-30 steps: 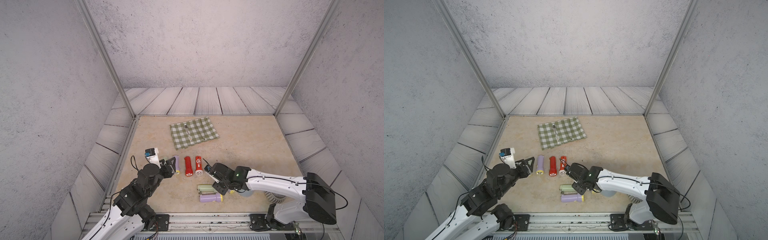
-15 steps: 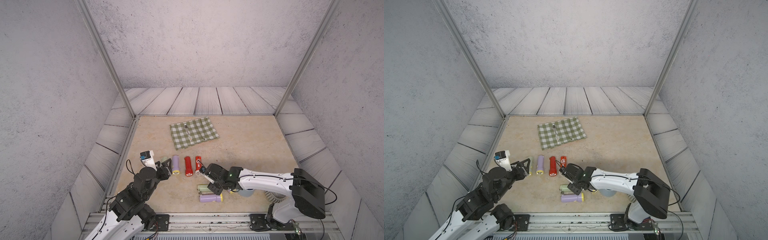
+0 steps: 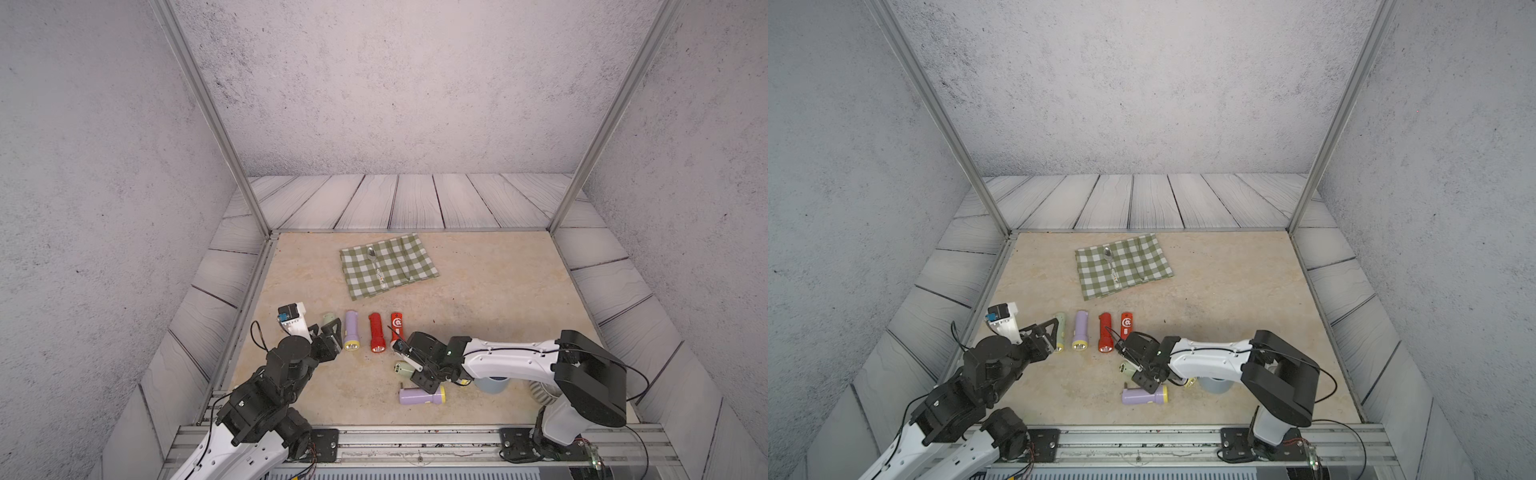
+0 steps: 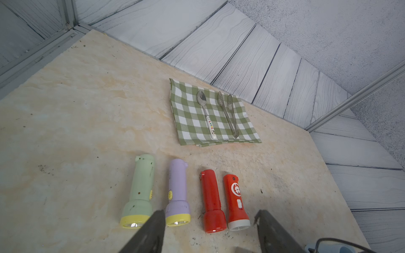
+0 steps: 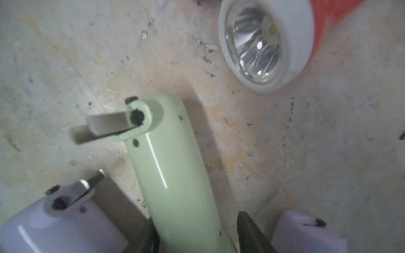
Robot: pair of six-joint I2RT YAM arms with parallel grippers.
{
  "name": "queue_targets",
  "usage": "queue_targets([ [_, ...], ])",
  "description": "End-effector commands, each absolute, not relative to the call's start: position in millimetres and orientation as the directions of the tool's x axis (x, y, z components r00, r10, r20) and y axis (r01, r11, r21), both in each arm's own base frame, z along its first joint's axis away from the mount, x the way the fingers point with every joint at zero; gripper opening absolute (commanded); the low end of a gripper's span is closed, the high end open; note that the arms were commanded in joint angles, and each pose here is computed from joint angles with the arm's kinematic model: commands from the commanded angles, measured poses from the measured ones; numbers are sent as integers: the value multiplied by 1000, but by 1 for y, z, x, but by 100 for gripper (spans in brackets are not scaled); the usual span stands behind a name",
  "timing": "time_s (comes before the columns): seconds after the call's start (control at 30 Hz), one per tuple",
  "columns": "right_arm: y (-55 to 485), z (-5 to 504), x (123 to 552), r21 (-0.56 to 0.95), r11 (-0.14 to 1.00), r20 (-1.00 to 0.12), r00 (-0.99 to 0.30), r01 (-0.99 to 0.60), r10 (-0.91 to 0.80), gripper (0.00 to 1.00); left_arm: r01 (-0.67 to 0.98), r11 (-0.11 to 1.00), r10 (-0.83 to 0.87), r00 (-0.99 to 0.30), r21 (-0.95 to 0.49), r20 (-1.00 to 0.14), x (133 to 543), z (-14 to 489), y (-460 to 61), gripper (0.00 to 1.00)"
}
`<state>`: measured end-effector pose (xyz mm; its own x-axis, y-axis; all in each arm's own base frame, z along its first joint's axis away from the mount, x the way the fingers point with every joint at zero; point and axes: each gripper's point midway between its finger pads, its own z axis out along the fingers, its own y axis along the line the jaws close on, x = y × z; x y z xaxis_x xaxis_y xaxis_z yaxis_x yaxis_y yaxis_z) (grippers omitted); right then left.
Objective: Close the plug at the bottom of the flashlight
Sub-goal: Pick up the flashlight from the center of the board.
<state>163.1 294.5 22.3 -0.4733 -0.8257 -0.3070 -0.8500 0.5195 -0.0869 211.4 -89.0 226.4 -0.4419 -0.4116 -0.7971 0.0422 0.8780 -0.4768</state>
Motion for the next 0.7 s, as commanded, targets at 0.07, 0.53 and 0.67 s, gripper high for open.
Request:
queue_targets([
  [0.07,303,21,172,-129,508,-314,-451,-852,-836,54,19,886,-410,-436,-464,-801,213,223,-84,70],
  [0.53,309,20,183,-176,492,-331,-419,-853,-846,18,19,889,-405,-436,-458,-804,215,226,-85,70],
  [0.67,308,32,185,-183,503,-356,-420,-845,-835,9,13,887,-414,-425,-462,-805,214,228,-82,70],
])
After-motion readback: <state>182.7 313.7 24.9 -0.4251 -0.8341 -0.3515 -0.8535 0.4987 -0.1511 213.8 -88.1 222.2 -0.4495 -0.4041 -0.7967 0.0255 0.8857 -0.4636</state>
